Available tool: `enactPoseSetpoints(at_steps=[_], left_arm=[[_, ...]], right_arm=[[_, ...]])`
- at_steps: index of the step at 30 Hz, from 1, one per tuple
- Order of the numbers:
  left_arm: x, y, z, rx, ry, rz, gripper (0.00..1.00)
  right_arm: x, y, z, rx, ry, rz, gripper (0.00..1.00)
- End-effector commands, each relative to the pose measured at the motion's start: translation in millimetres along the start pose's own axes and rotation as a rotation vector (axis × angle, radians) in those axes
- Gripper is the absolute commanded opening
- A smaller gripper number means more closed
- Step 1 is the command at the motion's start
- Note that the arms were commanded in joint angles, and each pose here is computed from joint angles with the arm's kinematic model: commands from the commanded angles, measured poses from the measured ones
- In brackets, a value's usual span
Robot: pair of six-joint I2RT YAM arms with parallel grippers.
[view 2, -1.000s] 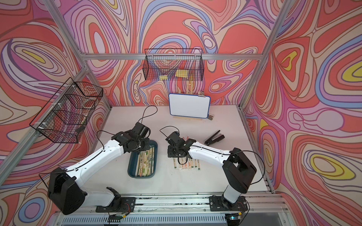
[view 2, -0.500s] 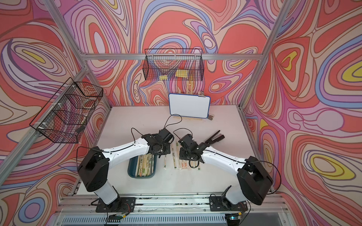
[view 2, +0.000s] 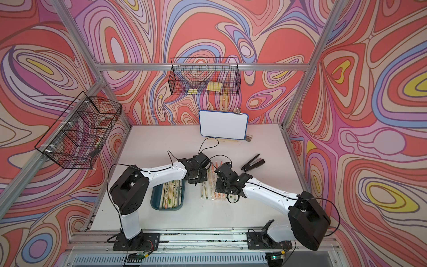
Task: Take the paired disposable chopsticks out of the storage box
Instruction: Place the paired disposable chopsticks at the center of the board.
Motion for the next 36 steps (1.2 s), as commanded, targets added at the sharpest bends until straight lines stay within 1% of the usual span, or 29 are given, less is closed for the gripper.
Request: enactPoseSetpoints(at_steps=[1,5,6,9,13,16,22,24,25,28,32,36], left_arm=[[-5.6,7.5,-1.8,0.007,-0.006,0.015,0.0],[-6.7,13.6,-1.3,0.023,-0.004,0.014,0.0],[-7.2,14.4,-1.2,0.025,-0.002,0.013,0.04],[-7.9,14.2,-1.9,0.025,0.003,0.017,0.07],[-9.8,5.6,-5.7,0.008,0.017,0.028,0.21],[-10.7,-5.1,-10.0,-0.011,0.033,0.034,0.31],[-7.7,-25.8,-14.7,-0.049,0.06,0.024,0.4],[-6.1,-33.7,-15.4,-0.061,0.074,0.019,0.41],[-4.5,-38.0,-15.8,-0.069,0.08,0.011,0.44],[1.4,-52.1,-17.0,-0.095,0.104,-0.02,0.48],[11.0,-71.4,-17.4,-0.129,0.147,-0.072,0.53],[27.2,-91.7,-15.6,-0.158,0.187,-0.156,0.57]], right_arm=[[-5.9,-3.2,0.3,-0.008,0.012,0.013,0.5],[-6.1,-5.2,0.3,-0.007,0.012,0.014,0.5],[-6.2,-5.9,0.3,-0.007,0.012,0.014,0.5],[-5.5,-7.7,-0.1,-0.01,0.012,0.011,0.5],[-5.7,-8.0,0.3,-0.005,0.011,0.011,0.5],[-4.9,-8.7,0.1,-0.004,0.008,0.01,0.5],[-2.3,-9.4,-1.5,-0.003,0.002,0.012,0.5],[-1.4,-9.4,-2.4,-0.002,-0.002,0.013,0.51],[-0.8,-9.4,-3.0,-0.003,-0.006,0.015,0.51],[0.0,-9.5,-5.1,-0.013,-0.015,0.028,0.52],[1.2,-9.9,-9.8,-0.035,-0.022,0.054,0.57],[1.6,-11.3,-15.9,-0.068,-0.032,0.09,0.61]])
Point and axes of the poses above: each gripper's point midway between its finger pads, its own y axis out along the fingers, its own x axis along the line the jaws close on, z = x × y, the point moved 7 cm from there along -y, back along the fingers, and after that the axes turned 12 degrees about y, right-handed, at the moved point
